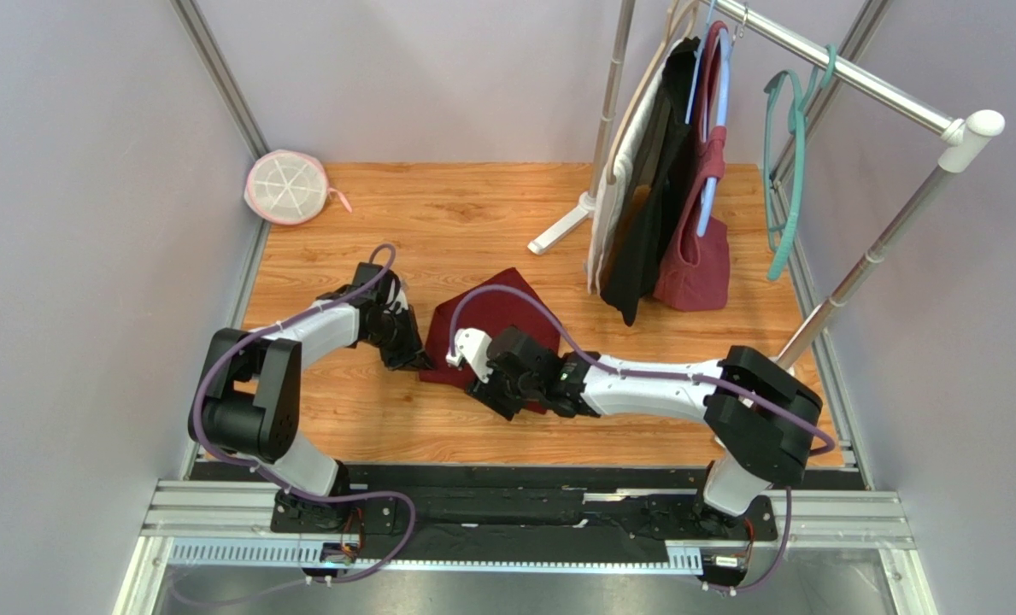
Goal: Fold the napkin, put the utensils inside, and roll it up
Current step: Roll the napkin with the utensil
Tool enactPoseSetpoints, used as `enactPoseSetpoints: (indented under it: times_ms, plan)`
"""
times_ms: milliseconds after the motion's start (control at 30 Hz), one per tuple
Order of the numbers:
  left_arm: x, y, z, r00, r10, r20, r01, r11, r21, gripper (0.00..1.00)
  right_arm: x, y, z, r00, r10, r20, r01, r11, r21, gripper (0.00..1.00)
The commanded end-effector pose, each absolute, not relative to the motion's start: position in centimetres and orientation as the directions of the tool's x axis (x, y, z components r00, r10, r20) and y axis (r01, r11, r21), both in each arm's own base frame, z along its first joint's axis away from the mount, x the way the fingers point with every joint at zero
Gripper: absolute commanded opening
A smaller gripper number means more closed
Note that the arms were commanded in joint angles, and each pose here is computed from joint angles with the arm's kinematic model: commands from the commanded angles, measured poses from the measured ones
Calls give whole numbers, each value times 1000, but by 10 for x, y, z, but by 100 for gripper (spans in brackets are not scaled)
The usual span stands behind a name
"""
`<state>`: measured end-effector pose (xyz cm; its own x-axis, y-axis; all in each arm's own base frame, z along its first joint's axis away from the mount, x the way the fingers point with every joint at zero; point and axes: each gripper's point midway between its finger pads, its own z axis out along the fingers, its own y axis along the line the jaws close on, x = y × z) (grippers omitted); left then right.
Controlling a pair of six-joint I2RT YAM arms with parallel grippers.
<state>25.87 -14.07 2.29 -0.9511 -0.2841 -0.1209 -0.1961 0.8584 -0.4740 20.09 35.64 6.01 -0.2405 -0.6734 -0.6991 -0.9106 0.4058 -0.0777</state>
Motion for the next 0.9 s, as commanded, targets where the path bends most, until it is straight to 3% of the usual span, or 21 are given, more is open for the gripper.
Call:
enactPoseSetpoints:
  times_ms: [0,167,633,767,833,867]
  plan:
    - [265,-140,33,-955,-259,-147,-159,861,-483,0,227,378,85,-44,-643,-764,-839,439,-321,52]
    - [265,-139,33,-956,-255,-146,-155,860,-486,0,229,382,61,-9,-713,-701,-818,408,-404,51]
    - [267,-139,35,-961,-232,-153,-130,862,-490,0,246,373,15,-63,-778,-625,-807,408,-427,47]
    - [272,-144,41,-962,-215,-170,-97,847,-522,0,238,369,2,-133,-777,-616,-854,405,-327,24]
    - [276,-146,45,-960,-208,-189,-78,844,-530,16,231,371,0,-169,-757,-631,-890,393,-233,15]
    - [278,-146,49,-957,-207,-201,-71,845,-530,26,224,367,0,-211,-755,-621,-898,400,-182,5]
